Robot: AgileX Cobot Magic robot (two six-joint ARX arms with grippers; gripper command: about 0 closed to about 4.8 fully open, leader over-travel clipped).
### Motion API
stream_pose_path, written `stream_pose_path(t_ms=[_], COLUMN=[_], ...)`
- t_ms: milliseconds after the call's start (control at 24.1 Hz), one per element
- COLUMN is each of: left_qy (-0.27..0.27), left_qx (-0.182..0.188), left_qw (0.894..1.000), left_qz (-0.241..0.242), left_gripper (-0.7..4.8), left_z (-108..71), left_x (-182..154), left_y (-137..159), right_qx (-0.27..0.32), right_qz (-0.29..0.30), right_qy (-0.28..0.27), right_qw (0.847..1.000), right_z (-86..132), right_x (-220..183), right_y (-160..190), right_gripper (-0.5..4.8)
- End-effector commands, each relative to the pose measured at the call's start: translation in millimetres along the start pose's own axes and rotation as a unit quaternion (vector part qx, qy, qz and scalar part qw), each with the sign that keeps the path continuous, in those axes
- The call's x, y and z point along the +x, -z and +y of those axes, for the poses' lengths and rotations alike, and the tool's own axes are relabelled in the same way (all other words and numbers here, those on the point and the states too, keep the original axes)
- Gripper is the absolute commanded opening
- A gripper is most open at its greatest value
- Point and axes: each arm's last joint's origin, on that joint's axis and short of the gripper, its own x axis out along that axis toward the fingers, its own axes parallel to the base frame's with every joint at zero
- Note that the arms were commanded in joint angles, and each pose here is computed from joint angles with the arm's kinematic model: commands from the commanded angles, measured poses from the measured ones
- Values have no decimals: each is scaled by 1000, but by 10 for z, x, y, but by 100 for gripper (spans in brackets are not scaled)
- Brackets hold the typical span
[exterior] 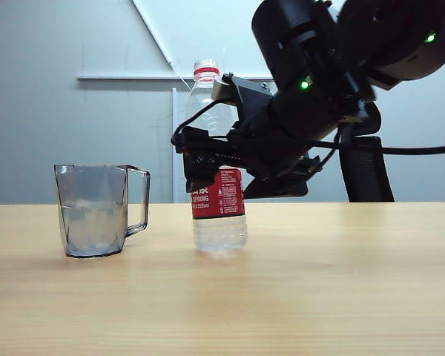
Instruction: Pick up the mineral water bottle on the table and pour water into the mug until it's half full.
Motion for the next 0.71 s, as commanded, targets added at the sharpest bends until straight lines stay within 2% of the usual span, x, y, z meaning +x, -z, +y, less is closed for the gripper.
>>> stream_pose_path(t_ms=[42,498,706], left_qy=[1,1,0], left_qx=[-2,-2,-2], left_qw=[1000,1000,1000], left_qz=[-7,-7,-7], left_gripper=[-2,-2,-2], left_z=[-1,-1,1], left_x=[-1,-1,-1], left_y=[-19,-19,-19], right_qx=[-1,3,0], right_qz=[-6,-20,2], right_qy=[-3,-7,-44], right_qw=[1000,1000,999], right_z=[-10,-42,-26], right_x=[-76,-292,-379], right_y=[10,-26,-56], right_gripper=[450,450,450])
